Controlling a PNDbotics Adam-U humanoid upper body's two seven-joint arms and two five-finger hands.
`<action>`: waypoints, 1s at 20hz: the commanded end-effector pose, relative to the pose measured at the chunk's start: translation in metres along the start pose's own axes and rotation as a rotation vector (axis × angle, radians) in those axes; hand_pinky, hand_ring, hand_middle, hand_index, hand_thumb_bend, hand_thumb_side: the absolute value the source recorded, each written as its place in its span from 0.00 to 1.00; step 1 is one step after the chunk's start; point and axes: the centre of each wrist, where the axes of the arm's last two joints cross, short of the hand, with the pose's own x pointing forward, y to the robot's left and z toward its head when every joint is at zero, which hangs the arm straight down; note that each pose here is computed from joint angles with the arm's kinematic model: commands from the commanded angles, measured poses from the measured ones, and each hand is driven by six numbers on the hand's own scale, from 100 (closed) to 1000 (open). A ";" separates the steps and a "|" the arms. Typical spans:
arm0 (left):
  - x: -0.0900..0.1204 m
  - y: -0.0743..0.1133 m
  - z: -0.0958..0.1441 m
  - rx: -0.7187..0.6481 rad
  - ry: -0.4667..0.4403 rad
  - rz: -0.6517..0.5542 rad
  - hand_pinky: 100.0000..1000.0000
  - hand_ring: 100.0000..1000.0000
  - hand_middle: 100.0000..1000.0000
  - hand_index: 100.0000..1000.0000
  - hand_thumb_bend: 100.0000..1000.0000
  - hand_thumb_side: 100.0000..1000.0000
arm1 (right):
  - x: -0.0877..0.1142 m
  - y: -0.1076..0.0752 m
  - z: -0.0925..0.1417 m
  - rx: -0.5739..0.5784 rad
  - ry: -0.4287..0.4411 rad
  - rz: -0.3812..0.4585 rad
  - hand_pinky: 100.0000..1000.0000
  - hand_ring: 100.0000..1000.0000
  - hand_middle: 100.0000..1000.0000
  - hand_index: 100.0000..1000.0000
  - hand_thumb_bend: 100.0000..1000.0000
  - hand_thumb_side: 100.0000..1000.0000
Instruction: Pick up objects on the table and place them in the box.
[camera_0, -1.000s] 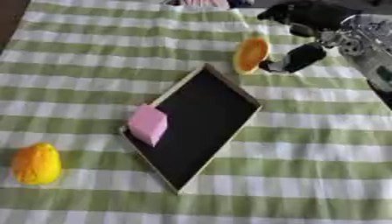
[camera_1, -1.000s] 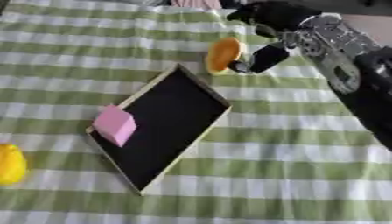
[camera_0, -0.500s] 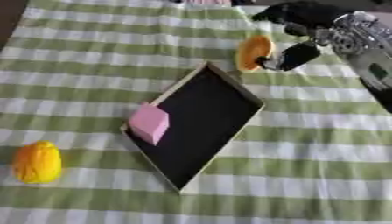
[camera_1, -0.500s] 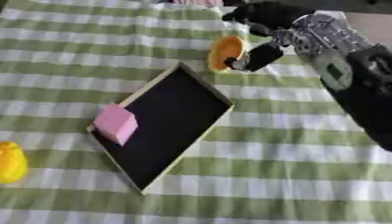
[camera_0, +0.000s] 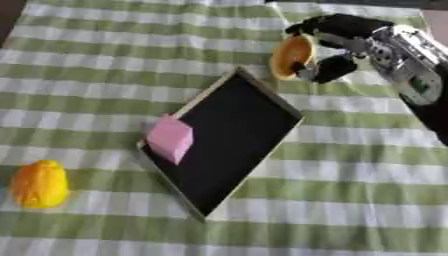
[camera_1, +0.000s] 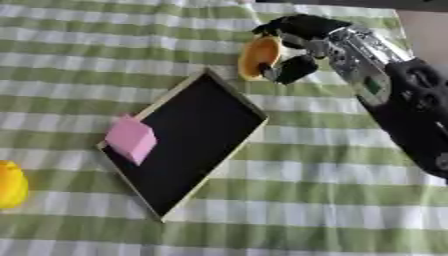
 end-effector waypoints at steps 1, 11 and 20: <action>0.005 0.001 -0.007 -0.004 -0.030 -0.001 0.60 0.79 0.67 0.84 0.00 0.44 | -0.010 -0.010 0.008 -0.010 0.019 -0.013 0.87 0.95 0.82 0.99 0.00 0.42; 0.005 0.001 -0.008 -0.002 -0.034 0.004 0.60 0.79 0.67 0.83 0.00 0.45 | -0.016 -0.001 0.018 0.065 0.039 -0.019 0.80 0.87 0.58 0.87 0.00 0.42; 0.005 0.001 -0.007 0.002 -0.023 0.004 0.60 0.79 0.67 0.83 0.00 0.46 | -0.008 -0.009 0.018 -0.144 0.014 -0.113 0.72 0.73 0.30 0.48 0.00 0.14</action>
